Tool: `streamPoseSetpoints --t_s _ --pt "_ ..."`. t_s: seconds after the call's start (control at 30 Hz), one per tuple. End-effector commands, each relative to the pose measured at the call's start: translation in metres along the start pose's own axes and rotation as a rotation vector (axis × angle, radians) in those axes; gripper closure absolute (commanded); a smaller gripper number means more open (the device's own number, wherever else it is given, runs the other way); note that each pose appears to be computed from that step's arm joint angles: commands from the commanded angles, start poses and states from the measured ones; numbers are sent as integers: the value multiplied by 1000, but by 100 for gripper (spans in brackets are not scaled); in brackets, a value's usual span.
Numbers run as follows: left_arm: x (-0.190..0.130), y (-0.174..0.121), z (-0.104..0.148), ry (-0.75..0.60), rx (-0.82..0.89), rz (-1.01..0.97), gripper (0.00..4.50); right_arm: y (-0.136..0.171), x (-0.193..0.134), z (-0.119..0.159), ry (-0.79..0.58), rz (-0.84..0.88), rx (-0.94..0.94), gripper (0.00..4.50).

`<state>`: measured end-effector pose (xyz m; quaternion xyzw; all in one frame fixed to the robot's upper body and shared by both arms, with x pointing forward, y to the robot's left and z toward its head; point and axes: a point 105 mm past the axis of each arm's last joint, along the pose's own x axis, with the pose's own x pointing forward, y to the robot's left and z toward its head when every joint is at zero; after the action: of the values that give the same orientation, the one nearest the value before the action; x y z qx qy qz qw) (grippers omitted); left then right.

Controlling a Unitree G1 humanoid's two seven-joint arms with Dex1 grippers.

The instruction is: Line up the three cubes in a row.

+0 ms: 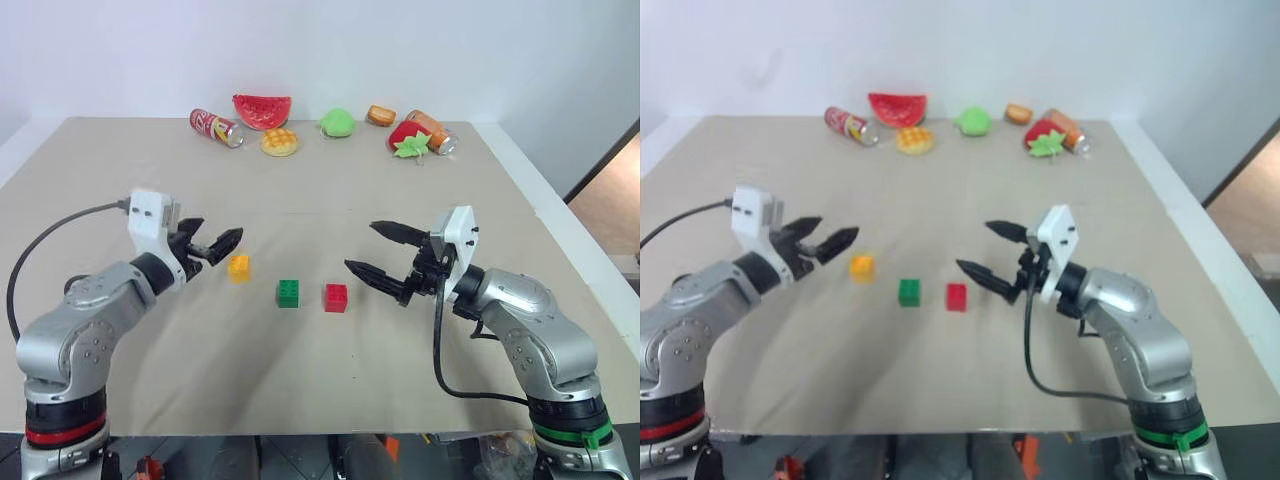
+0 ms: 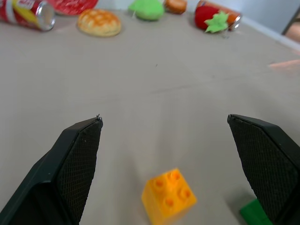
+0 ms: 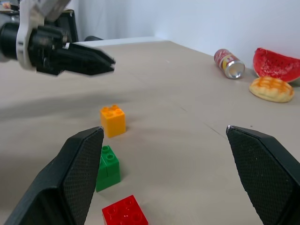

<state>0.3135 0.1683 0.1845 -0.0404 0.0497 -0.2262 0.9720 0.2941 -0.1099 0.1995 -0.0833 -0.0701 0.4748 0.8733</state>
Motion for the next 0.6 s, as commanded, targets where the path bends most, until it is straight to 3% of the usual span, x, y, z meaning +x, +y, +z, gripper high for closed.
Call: streamPoseSetpoints --t_s 0.03,0.33,0.6 --pt "-4 -19 5 -20 47 -32 8 6 2 13 -37 25 -38 14" --pt "7 8 -18 43 -41 225 8 12 1 12 -40 33 -23 14" --pt "17 -6 -31 100 -55 188 8 5 -7 15 -39 -13 -31 14"
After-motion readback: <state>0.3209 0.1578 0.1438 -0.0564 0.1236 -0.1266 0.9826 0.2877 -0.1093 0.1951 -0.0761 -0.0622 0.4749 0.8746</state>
